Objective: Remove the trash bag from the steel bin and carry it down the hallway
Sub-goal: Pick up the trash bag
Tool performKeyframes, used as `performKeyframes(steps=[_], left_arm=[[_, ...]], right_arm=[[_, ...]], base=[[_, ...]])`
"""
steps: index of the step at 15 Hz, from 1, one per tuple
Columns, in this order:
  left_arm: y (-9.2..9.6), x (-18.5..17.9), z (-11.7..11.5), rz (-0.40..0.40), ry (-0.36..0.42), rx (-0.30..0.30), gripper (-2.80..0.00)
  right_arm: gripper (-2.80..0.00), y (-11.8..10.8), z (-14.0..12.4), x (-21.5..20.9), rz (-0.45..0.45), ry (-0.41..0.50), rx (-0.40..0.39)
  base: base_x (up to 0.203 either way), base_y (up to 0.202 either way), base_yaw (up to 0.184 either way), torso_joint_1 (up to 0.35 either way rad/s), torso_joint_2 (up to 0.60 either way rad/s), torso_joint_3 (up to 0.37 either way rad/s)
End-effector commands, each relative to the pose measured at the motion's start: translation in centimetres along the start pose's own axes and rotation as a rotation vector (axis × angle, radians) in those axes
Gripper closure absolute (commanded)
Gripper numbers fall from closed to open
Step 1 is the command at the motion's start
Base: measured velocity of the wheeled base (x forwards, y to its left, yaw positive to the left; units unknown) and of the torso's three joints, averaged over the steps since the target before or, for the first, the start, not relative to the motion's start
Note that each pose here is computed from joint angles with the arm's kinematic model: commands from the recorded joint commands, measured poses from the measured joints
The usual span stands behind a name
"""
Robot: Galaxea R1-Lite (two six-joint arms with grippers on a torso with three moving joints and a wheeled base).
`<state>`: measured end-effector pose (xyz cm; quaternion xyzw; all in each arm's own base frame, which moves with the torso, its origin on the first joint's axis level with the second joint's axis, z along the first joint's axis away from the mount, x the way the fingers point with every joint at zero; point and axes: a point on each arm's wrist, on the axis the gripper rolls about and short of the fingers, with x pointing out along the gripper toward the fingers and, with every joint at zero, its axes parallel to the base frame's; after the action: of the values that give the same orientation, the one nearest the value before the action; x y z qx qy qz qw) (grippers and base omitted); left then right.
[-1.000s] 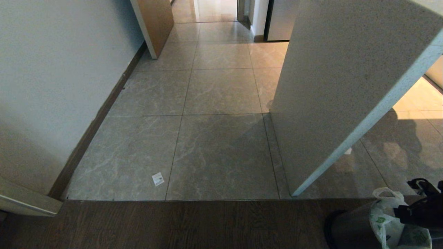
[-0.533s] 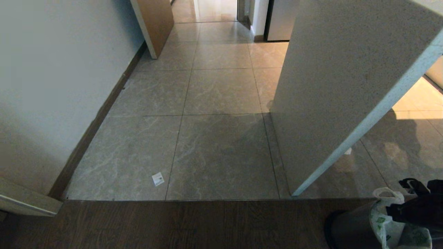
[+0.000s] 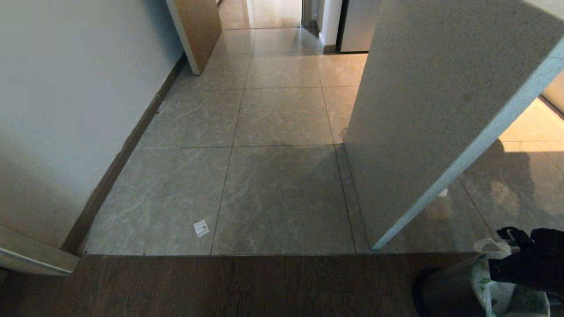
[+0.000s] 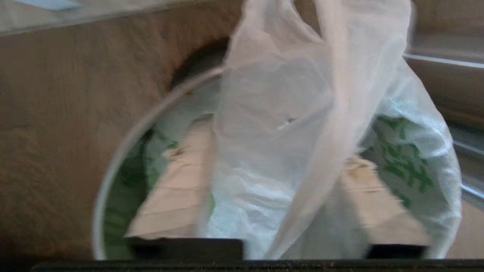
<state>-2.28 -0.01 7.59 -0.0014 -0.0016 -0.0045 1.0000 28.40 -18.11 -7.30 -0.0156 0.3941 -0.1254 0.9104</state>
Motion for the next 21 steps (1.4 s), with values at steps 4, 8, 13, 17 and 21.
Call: performKeyframes(steps=[4, 8, 13, 17, 21], left_arm=[[0.0, 0.0, 0.0, 0.000, 0.000, 0.000, 0.00], [0.0, 0.0, 0.0, 0.000, -0.003, 0.000, 0.00], [0.0, 0.0, 0.0, 0.000, -0.001, 0.000, 0.00], [0.0, 0.0, 0.0, 0.000, 0.000, 0.000, 0.00], [0.0, 0.0, 0.0, 0.000, -0.001, 0.000, 0.00]], right_arm=[[0.00, -0.2, 1.3, -1.0, -0.016, -0.040, 0.002], [0.00, -0.4, 4.9, -5.8, 0.003, -0.129, -0.010], [0.00, -0.1, 9.4, -17.6, 0.092, -0.289, -0.089], [0.00, -0.1, 9.7, -25.1, 0.050, -0.347, -0.177], [0.00, 1.3, 8.9, -31.4, 0.000, -0.406, -0.249]], base=[[0.000, 0.000, 0.000, 0.000, 0.00, 0.000], [0.000, 0.000, 0.000, 0.000, 0.00, 0.000], [0.000, 0.000, 0.000, 0.000, 0.00, 0.000], [0.000, 0.000, 0.000, 0.000, 0.00, 0.000], [0.000, 0.000, 0.000, 0.000, 0.00, 0.000]])
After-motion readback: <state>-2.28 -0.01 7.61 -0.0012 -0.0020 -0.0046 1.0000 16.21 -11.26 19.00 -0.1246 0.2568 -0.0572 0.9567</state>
